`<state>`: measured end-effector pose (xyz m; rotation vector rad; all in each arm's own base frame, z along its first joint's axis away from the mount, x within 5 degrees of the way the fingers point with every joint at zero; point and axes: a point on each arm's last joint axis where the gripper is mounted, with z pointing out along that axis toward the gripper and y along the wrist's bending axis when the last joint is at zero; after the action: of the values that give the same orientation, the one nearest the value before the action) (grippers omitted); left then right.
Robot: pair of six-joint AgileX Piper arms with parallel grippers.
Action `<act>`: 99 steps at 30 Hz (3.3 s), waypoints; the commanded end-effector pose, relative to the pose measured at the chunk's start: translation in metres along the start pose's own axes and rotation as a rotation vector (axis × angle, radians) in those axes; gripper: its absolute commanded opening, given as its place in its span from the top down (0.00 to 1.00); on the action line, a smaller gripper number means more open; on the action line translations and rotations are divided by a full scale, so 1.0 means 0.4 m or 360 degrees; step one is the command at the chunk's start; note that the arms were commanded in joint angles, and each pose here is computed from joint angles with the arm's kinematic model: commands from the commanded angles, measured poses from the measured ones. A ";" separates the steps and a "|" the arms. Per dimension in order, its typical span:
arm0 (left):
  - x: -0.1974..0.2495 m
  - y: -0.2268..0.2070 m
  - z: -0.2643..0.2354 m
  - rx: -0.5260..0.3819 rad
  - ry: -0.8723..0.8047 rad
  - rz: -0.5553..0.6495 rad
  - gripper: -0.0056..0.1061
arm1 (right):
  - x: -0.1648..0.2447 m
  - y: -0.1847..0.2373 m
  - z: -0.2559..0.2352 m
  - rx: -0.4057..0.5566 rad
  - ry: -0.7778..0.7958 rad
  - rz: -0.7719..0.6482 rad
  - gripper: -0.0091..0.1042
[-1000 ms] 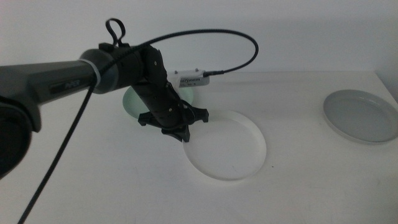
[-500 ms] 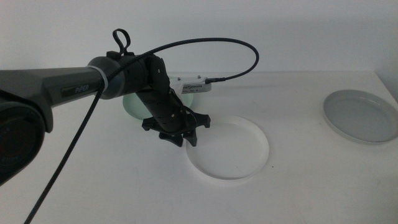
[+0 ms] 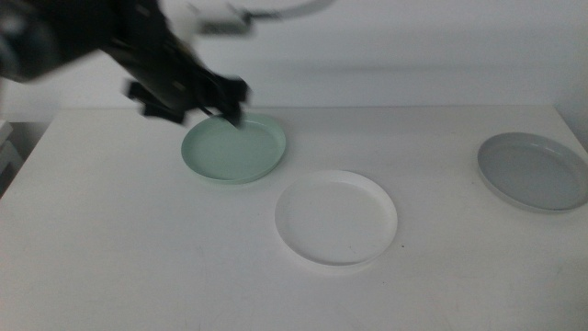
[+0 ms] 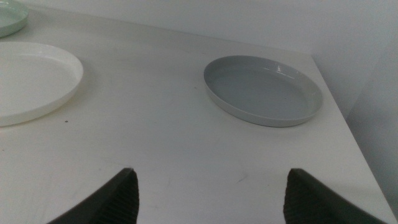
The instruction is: Stack the three bowls on top of each other.
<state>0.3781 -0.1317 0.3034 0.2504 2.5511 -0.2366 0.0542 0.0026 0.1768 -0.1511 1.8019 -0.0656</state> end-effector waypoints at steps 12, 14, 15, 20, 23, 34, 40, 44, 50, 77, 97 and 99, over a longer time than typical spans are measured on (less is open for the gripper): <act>-0.086 0.207 -0.045 -0.0203 -0.0481 -0.0284 0.14 | -0.024 -0.005 -0.007 0.0040 -0.0168 -0.0021 0.38; -0.093 0.214 0.001 -0.0202 -0.0517 -0.0280 0.15 | -0.024 -0.005 -0.007 0.0040 -0.0168 -0.0021 0.38; -0.093 0.217 0.021 -0.0202 -0.0519 -0.0280 0.15 | -0.024 -0.005 -0.007 0.0040 -0.0168 -0.0021 0.38; -0.080 0.237 0.148 -0.0203 -0.0476 -0.0291 0.18 | -0.024 -0.005 -0.007 0.0040 -0.0168 -0.0021 0.38; -0.072 0.245 0.204 -0.0205 -0.0448 -0.0295 0.18 | -0.024 -0.005 -0.007 0.0040 -0.0168 -0.0021 0.38; -0.056 0.263 0.334 -0.0211 -0.0334 -0.0308 0.30 | -0.024 -0.005 -0.007 0.0040 -0.0168 -0.0021 0.38; -0.043 0.265 0.361 -0.0199 -0.0291 -0.0352 0.55 | -0.024 -0.005 -0.007 0.0040 -0.0168 -0.0021 0.38; -0.041 0.265 0.363 -0.0194 -0.0288 -0.0363 0.82 | -0.024 -0.005 -0.007 0.0040 -0.0168 -0.0021 0.38; -0.063 0.257 0.312 -0.0178 -0.0337 -0.0378 0.99 | -0.024 -0.005 -0.007 0.0040 -0.0168 -0.0021 0.38; 0.095 -0.151 0.033 0.0274 -0.0515 -0.0025 0.99 | -0.024 -0.005 -0.007 0.0040 -0.0168 -0.0021 0.38; 0.137 -0.178 0.186 0.0279 -0.0362 -0.0103 0.65 | -0.024 -0.005 -0.007 0.0040 -0.0168 -0.0021 0.38; 0.134 -0.173 0.175 0.0274 -0.0363 -0.0095 0.48 | -0.024 -0.005 -0.007 0.0040 -0.0168 -0.0021 0.38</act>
<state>0.3511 -0.2078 0.1852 0.2313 2.4560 -0.4216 0.0542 0.0026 0.1768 -0.1511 1.8019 -0.0656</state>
